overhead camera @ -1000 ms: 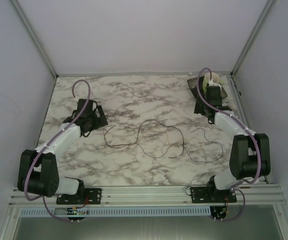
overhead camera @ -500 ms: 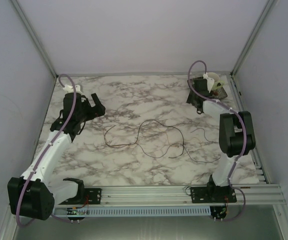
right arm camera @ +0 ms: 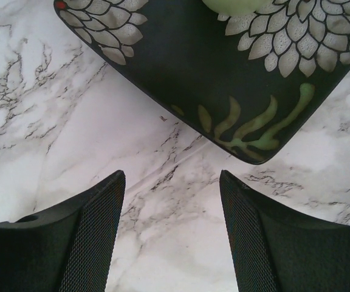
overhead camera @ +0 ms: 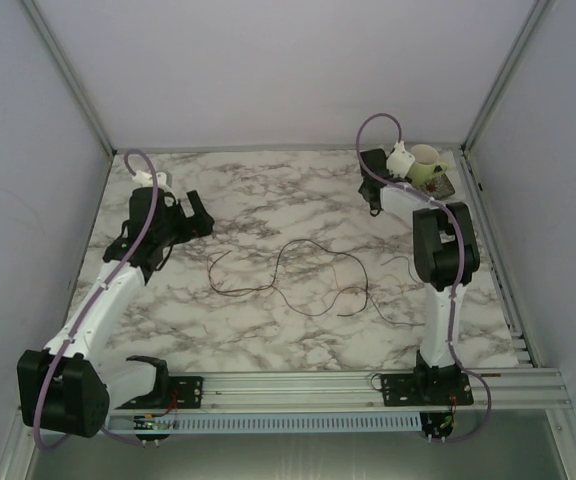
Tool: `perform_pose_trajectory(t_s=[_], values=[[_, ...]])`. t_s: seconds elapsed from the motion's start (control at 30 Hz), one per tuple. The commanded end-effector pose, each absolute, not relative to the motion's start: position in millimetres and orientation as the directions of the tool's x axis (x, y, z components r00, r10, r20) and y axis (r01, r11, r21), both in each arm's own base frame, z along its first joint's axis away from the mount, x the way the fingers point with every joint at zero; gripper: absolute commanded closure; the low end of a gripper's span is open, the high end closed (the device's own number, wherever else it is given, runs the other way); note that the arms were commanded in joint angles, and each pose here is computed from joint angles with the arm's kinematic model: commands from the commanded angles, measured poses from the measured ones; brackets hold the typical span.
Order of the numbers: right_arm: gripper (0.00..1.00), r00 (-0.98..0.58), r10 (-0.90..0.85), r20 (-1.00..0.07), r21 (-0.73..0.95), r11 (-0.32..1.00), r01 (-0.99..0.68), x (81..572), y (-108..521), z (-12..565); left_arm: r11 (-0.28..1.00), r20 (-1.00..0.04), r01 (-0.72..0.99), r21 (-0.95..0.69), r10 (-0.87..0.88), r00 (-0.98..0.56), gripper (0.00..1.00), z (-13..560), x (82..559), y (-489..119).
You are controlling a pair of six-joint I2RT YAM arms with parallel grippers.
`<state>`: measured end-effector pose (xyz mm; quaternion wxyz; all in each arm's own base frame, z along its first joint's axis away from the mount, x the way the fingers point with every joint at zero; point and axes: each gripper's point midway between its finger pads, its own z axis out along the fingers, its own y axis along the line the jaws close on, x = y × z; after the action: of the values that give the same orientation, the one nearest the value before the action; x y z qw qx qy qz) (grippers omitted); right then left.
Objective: Zip-tie the wires
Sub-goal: Pick up the ribbon at the center of the board.
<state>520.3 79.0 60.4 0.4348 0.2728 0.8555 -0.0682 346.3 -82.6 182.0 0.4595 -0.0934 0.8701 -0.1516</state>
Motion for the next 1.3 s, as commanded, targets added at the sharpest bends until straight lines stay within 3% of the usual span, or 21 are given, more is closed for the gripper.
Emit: perform_pose_trajectory(t_s=[0.0, 0.3, 0.73, 1.13, 1.27], values=[[0.37, -0.415, 0.473, -0.777, 0.144, 0.776, 0.614, 529, 79, 60, 0.939, -0.778, 0.009, -0.343, -0.278, -0.563, 0.0, 179, 350, -85], [0.39, -0.413, 0.513, -0.752, 0.138, 0.736, 0.662, 526, 80, 37, 0.94, -0.768, 0.028, -0.34, -0.26, -0.585, 0.0, 173, 353, -89], [0.53, -0.497, 0.471, -0.729, 0.048, 0.759, 0.649, 523, 79, 10, 0.943, -0.794, 0.062, -0.326, -0.238, -0.559, 0.0, 192, 359, -91], [0.6, -0.64, 0.404, -0.653, -0.098, 0.794, 0.601, 498, 76, -21, 0.941, -0.804, 0.1, -0.323, -0.218, -0.554, 0.01, 201, 361, -95], [0.67, -0.684, 0.385, -0.62, -0.117, 0.817, 0.565, 489, 83, -31, 0.94, -0.805, 0.119, -0.321, -0.204, -0.557, 0.03, 203, 361, -97]])
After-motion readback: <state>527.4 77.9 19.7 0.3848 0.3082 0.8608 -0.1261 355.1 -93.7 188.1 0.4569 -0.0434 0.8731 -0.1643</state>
